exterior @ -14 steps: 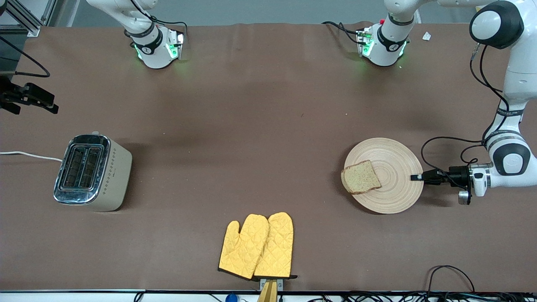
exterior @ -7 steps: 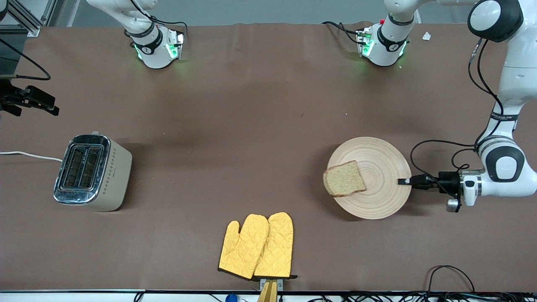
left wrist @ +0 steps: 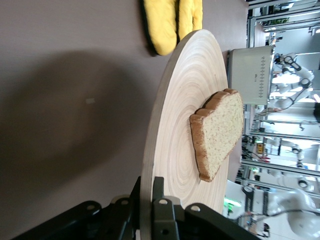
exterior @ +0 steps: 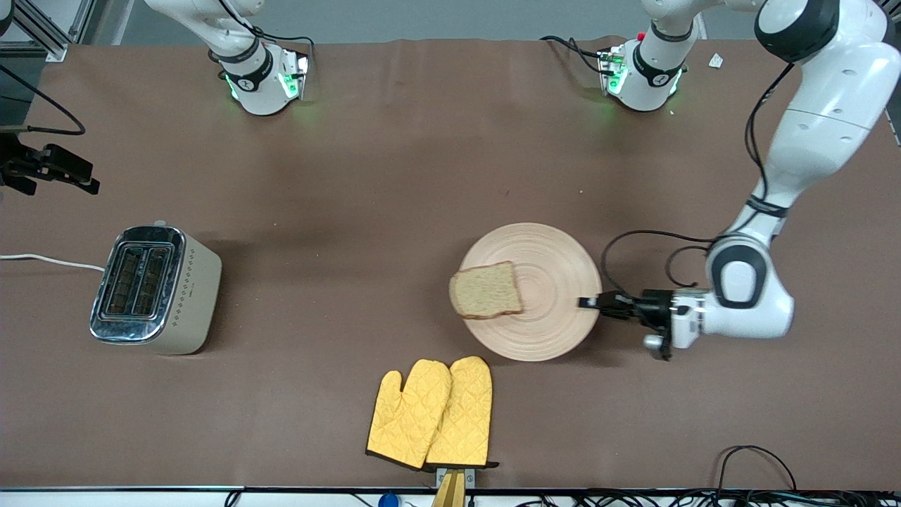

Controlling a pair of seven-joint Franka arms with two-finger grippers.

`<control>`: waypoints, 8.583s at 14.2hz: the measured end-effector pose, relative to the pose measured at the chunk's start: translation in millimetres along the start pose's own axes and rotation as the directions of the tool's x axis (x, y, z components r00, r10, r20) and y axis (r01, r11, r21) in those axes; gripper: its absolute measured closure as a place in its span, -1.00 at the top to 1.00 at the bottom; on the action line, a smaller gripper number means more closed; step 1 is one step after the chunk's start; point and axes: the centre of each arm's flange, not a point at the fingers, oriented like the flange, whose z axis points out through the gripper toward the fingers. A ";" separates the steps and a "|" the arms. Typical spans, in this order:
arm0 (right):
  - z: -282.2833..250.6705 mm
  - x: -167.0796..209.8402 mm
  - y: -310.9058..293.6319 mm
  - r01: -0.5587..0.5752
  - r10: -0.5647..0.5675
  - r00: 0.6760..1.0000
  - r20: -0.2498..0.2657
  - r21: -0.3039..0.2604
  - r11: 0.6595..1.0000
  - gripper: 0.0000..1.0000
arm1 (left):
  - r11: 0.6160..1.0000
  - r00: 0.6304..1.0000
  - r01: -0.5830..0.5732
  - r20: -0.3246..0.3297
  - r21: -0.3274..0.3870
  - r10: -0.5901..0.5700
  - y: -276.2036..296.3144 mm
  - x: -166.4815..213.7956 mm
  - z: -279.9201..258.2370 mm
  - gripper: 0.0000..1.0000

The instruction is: Move plate and put bread in toaster

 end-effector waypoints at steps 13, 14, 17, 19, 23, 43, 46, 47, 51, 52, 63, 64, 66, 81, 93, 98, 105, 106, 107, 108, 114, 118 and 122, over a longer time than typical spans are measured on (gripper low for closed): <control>1.3 3.0 0.2 0.000 0.000 1.000 -0.010 -0.001 1.000 1.00 | 0.998 0.998 0.047 -0.048 0.034 -0.046 34.2 -33.5 177.0 -0.54; 1.6 3.2 0.2 0.000 0.000 1.000 -0.009 -0.001 1.000 1.00 | 0.998 0.996 0.063 -0.061 0.032 -0.061 30.6 -30.9 169.9 -0.30; 1.6 4.6 -7.9 0.010 -0.009 1.000 -0.016 0.033 0.999 1.00 | 0.988 0.978 0.154 -0.144 0.022 -0.149 16.0 -11.5 119.4 0.30; 1.9 10.1 -38.2 0.046 -0.042 0.998 -0.047 0.100 0.994 1.00 | 0.979 0.964 0.201 -0.181 0.027 -0.193 18.0 8.4 50.8 0.67; 59.9 37.3 -147.6 0.112 -0.100 0.992 -0.081 0.149 0.982 1.00 | 0.951 0.948 0.276 -0.204 0.138 -0.245 45.6 34.9 -92.1 1.00; 394.6 35.4 -350.0 0.221 -0.210 0.975 -0.077 0.197 0.955 0.71 | 0.501 0.963 0.267 -0.207 0.823 -0.173 361.5 -130.6 -335.2 1.00; 393.8 35.1 -350.9 0.221 -0.212 0.975 -0.064 0.199 0.955 0.15 | 0.484 0.964 0.264 -0.209 0.834 -0.165 368.7 -136.1 -337.2 1.00; 393.5 35.2 -351.1 0.220 -0.212 0.975 -0.062 0.200 0.955 0.15 | 0.485 0.965 0.259 -0.205 0.836 -0.161 371.0 -136.5 -335.2 1.00; 392.1 36.1 -351.5 0.219 -0.210 0.976 -0.062 0.203 0.955 0.04 | 0.482 0.963 0.269 -0.217 0.834 -0.161 381.5 -137.3 -325.4 1.00; 390.6 36.9 -352.1 0.219 -0.210 0.976 -0.063 0.204 0.954 0.03 | 0.480 0.960 0.278 -0.225 0.832 -0.165 382.7 -137.1 -323.5 1.00; 328.4 44.8 -363.8 0.178 -0.188 0.982 0.023 0.232 0.956 -0.82 | 0.480 0.962 0.272 -0.217 0.834 -0.168 379.8 -132.9 -311.6 1.00; 304.8 44.1 -365.5 0.176 -0.189 0.981 0.032 0.240 0.955 -0.82 | 0.481 0.962 0.270 -0.215 0.834 -0.167 380.2 -132.6 -310.4 1.00; 257.1 41.4 -361.6 0.181 -0.195 0.980 0.032 0.248 0.952 -0.82 | 0.481 0.963 0.268 -0.213 0.835 -0.166 380.7 -132.3 -309.5 1.00; 112.1 82.2 -37.9 -0.048 0.023 0.995 -0.099 -0.260 0.964 -0.82 | 0.481 0.962 0.270 -0.216 0.834 -0.165 380.3 -132.3 -310.6 1.00; 140.9 73.8 8.9 -0.126 0.128 0.992 -0.014 -0.301 0.945 -0.82 | 0.481 0.963 0.268 -0.214 0.835 -0.165 381.0 -132.1 -309.4 1.00; 150.0 71.3 4.9 -0.116 0.125 0.992 0.010 -0.303 0.946 -0.82 | 0.483 0.965 0.260 -0.208 0.836 -0.160 383.1 -131.4 -305.4 1.00; 162.1 74.0 -4.7 -0.098 0.112 0.993 0.026 -0.310 0.946 -0.56 | 0.485 0.965 0.260 -0.217 0.835 -0.145 383.2 -128.6 -305.8 1.00; 169.0 75.9 -9.1 -0.092 0.108 0.993 0.036 -0.315 0.945 -0.32 | 0.485 0.965 0.260 -0.217 0.835 -0.144 383.0 -128.4 -305.7 1.00; 175.7 78.2 -13.9 -0.088 0.106 0.993 0.042 -0.317 0.944 -0.13 | 0.485 0.966 0.260 -0.217 0.835 -0.144 382.7 -128.0 -305.6 1.00; 180.4 80.4 -19.0 -0.092 0.110 0.993 0.040 -0.308 0.947 0.07 | 0.485 0.965 0.260 -0.217 0.835 -0.144 381.8 -127.4 -305.3 1.00; 143.1 92.8 -45.5 -0.149 0.145 0.989 -0.035 -0.134 0.980 1.00 | 0.487 0.966 0.260 -0.220 0.834 -0.139 378.0 -122.9 -304.1 1.00; 106.2 86.8 -67.0 -0.128 0.130 0.991 0.009 -0.125 0.984 1.00 | 0.487 0.966 0.260 -0.220 0.834 -0.138 378.0 -122.7 -304.1 1.00; 78.8 77.6 -71.2 -0.132 0.134 0.990 0.032 -0.067 0.989 1.00 | 0.487 0.965 0.260 -0.221 0.834 -0.138 377.9 -122.8 -304.3 1.00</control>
